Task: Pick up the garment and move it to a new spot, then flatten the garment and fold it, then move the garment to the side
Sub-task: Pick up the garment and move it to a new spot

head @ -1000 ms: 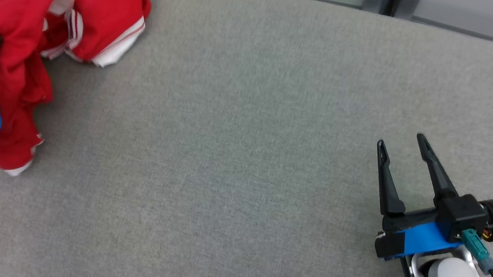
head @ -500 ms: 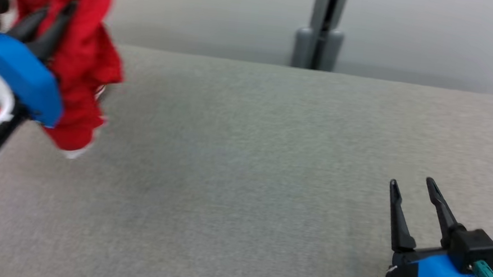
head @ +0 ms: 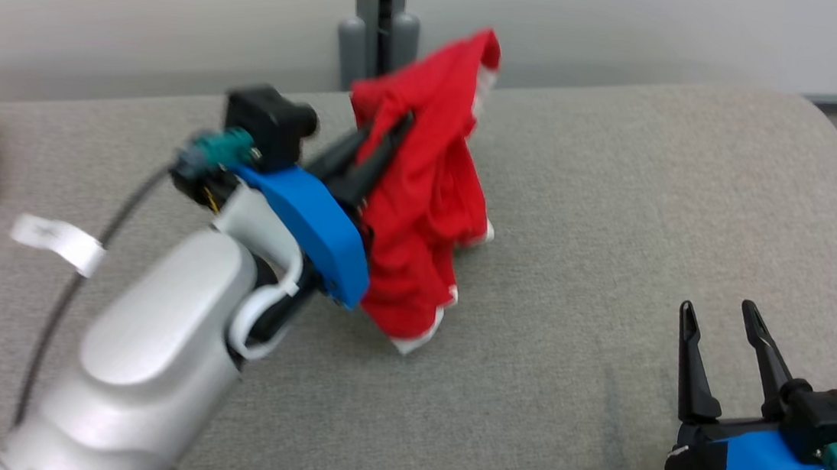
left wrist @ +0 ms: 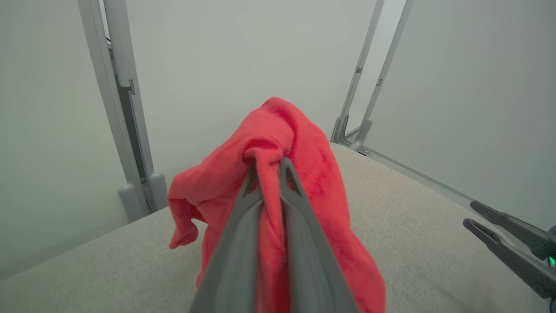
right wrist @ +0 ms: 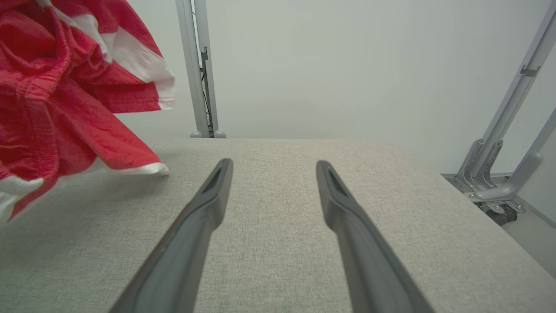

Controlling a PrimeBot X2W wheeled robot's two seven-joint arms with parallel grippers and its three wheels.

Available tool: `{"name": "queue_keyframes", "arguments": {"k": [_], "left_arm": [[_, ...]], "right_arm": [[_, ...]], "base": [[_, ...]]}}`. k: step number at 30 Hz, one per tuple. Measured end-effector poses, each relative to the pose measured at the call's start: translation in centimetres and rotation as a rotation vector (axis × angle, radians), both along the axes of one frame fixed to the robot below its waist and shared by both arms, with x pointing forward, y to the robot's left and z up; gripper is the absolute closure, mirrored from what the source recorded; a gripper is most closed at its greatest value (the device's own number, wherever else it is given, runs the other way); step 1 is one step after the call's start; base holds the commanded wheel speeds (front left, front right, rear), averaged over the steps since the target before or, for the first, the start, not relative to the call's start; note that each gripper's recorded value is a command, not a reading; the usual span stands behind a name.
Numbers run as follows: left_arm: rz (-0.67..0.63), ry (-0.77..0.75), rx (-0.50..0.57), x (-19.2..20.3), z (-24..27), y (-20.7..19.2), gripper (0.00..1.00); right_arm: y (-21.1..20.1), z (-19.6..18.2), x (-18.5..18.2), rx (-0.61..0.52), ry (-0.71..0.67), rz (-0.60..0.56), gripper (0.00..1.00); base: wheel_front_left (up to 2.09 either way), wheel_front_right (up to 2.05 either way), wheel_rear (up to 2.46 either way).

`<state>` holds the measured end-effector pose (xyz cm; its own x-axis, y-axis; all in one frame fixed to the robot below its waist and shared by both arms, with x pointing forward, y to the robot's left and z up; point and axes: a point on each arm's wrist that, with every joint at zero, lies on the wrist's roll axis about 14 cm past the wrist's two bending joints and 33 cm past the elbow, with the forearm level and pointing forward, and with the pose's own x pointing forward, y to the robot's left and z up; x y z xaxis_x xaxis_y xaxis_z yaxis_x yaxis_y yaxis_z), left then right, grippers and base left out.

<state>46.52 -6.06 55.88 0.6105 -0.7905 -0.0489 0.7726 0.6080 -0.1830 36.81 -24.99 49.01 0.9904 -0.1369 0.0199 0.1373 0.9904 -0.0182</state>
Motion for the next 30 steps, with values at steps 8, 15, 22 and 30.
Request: {"name": "queue_keyframes", "arguments": {"k": [8,15,22,30], "left_arm": [[0.088,0.290,0.059,-0.5,-12.3,0.7,1.00],[0.209,0.250,0.096,0.4,-15.2,4.8,0.00],[0.281,0.135,0.075,1.3,-12.3,6.9,0.00],[0.422,-0.001,0.020,-0.3,-8.1,10.9,0.00]], "right_arm": [[-0.8,-1.0,0.6,0.006,0.030,-0.023,0.00],[-0.2,-1.7,1.5,0.008,0.047,-0.003,0.00],[1.6,-0.9,3.0,0.005,0.015,0.053,0.00],[3.7,1.6,3.9,-0.016,-0.057,0.118,0.00]], "base": [[0.00,0.00,0.00],[0.00,0.00,0.00],[0.00,0.00,0.00],[0.00,0.00,0.00]]}}
